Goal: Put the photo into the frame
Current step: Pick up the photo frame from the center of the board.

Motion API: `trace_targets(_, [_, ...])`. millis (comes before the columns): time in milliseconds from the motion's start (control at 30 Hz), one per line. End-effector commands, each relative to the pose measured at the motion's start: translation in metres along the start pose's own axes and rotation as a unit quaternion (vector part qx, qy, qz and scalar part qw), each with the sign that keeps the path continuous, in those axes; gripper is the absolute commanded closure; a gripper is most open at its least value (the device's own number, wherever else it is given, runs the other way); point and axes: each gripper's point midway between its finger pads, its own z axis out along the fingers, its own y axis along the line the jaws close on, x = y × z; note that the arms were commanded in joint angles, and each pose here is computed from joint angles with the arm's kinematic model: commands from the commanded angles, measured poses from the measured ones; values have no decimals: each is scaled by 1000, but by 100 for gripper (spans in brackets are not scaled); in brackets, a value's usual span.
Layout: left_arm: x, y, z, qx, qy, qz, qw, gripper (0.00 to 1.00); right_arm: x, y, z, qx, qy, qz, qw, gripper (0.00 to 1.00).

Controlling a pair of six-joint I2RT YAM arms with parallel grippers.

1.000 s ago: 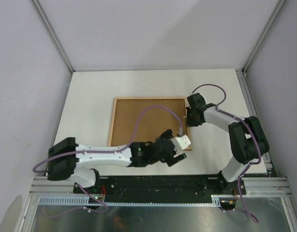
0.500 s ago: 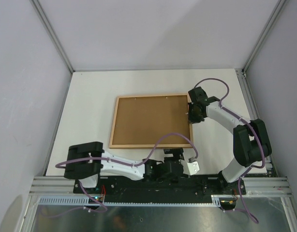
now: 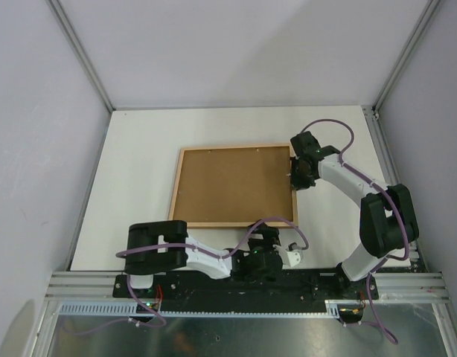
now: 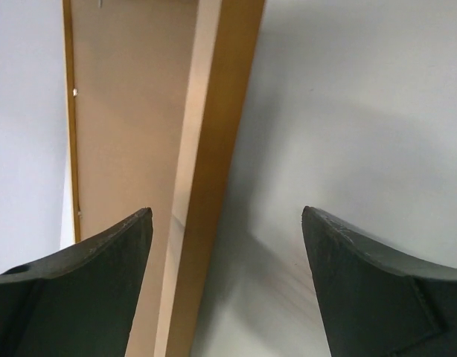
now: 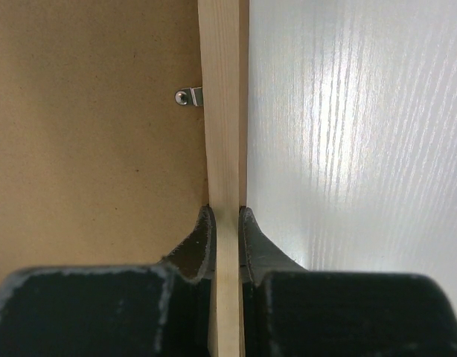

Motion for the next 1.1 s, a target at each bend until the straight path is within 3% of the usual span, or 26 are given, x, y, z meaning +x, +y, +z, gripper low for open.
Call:
trace_targets(0, [-1,30,7,-67,-6,-19,998,16,-31,18,-32,-46,-49,20,998,100])
trace_targets(467, [10,55,26,-120,10,-4,993,38,-31,16,-35,-58,-43,23,997,100])
trace_targets(567, [8,60,27,-135,8,-3,991,52,-30,16,-36,-63,-40,23,997,100])
trace_targets(700, [3,66,28,-150,2,2,989,60,-30,15,-37,-67,-38,23,997,100])
trace_targets(900, [-4,79,25,-169,-5,5,986,94,-32,15,-41,-75,-42,26,996,100])
trace_targets(1000, [-7,86,22,-178,-7,5,984,99,-34,16,-46,-78,-49,27,995,99])
trace_targets(1067, [-10,92,20,-184,-9,3,983,100,-36,16,-49,-81,-54,27,995,94])
